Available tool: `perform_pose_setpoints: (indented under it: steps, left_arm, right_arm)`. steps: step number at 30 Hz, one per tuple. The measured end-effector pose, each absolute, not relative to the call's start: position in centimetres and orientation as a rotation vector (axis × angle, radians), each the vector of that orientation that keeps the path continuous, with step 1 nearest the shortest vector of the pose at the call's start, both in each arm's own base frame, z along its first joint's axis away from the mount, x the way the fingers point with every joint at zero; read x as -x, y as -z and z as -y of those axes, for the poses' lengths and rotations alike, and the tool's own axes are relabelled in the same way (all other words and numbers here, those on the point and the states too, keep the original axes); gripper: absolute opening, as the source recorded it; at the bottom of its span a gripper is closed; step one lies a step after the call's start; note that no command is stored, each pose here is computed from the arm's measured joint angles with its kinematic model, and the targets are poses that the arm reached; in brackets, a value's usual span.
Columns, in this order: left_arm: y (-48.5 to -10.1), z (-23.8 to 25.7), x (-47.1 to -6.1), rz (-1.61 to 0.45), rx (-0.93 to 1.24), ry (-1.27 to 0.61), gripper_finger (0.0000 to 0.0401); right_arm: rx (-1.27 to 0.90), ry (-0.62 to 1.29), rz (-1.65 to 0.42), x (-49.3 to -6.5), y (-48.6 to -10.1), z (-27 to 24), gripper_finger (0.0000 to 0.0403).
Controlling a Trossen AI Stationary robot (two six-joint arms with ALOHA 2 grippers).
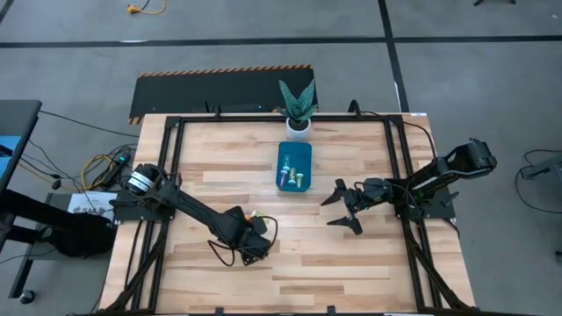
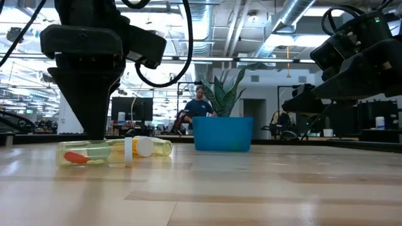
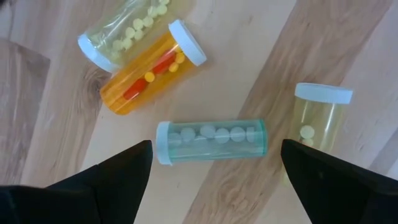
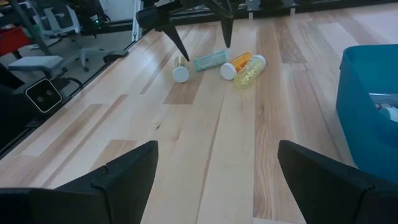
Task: Pick and place pill bottles into a basket
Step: Put the blue pill bottle into the bin
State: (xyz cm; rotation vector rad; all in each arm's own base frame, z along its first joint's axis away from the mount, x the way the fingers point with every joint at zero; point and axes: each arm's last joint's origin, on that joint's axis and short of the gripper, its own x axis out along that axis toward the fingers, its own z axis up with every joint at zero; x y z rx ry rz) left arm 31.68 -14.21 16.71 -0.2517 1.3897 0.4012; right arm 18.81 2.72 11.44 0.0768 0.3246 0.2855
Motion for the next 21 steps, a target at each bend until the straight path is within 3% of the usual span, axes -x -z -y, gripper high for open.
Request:
perform_pose_setpoints:
  steps: [21]
  left_arm:
    - [-16.61,14.0,-31.69,-1.386,0.271,-0.426,0.0345]
  right_arm:
    - [-0.062,-0.288,-0.323,-18.81,-11.43,-2.72,0.0327]
